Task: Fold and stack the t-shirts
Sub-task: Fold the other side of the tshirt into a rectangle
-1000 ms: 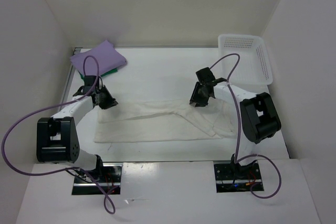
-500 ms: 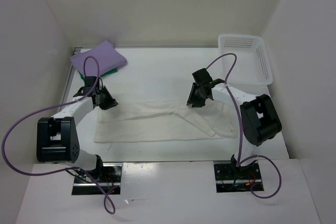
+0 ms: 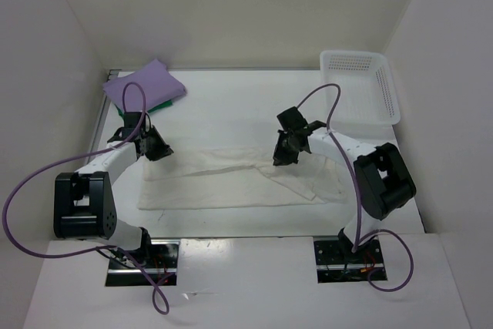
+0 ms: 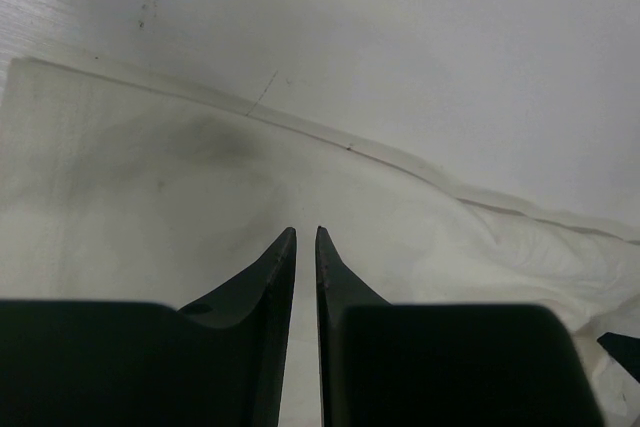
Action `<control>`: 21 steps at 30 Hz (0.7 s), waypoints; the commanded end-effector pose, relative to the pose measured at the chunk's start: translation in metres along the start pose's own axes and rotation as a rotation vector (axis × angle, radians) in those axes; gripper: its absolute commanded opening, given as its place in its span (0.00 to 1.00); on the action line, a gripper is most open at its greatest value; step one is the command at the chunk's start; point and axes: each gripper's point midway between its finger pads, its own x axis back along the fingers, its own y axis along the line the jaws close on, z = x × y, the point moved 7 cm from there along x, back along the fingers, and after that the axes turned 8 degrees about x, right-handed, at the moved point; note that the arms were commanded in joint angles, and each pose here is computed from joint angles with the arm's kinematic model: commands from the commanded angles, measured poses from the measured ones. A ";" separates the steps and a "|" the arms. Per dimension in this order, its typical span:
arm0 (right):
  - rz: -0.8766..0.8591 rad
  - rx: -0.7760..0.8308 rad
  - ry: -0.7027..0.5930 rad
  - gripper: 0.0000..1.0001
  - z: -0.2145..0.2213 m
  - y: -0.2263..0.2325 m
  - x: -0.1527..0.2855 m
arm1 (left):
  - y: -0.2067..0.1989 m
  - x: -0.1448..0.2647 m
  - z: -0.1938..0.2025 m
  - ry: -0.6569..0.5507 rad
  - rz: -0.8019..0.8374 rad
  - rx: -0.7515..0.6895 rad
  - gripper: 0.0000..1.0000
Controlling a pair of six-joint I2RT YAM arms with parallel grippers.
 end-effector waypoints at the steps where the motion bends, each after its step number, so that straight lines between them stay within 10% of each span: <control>1: -0.036 0.027 0.029 0.02 0.016 0.008 0.014 | -0.006 0.002 -0.003 -0.021 0.036 0.000 0.20; 14: -0.111 0.070 0.140 0.02 0.071 0.029 0.037 | -0.063 0.020 -0.003 -0.059 0.097 -0.180 0.19; 21: -0.059 0.120 -0.001 0.32 0.027 0.033 0.055 | -0.106 0.019 0.054 0.078 0.210 -0.271 0.20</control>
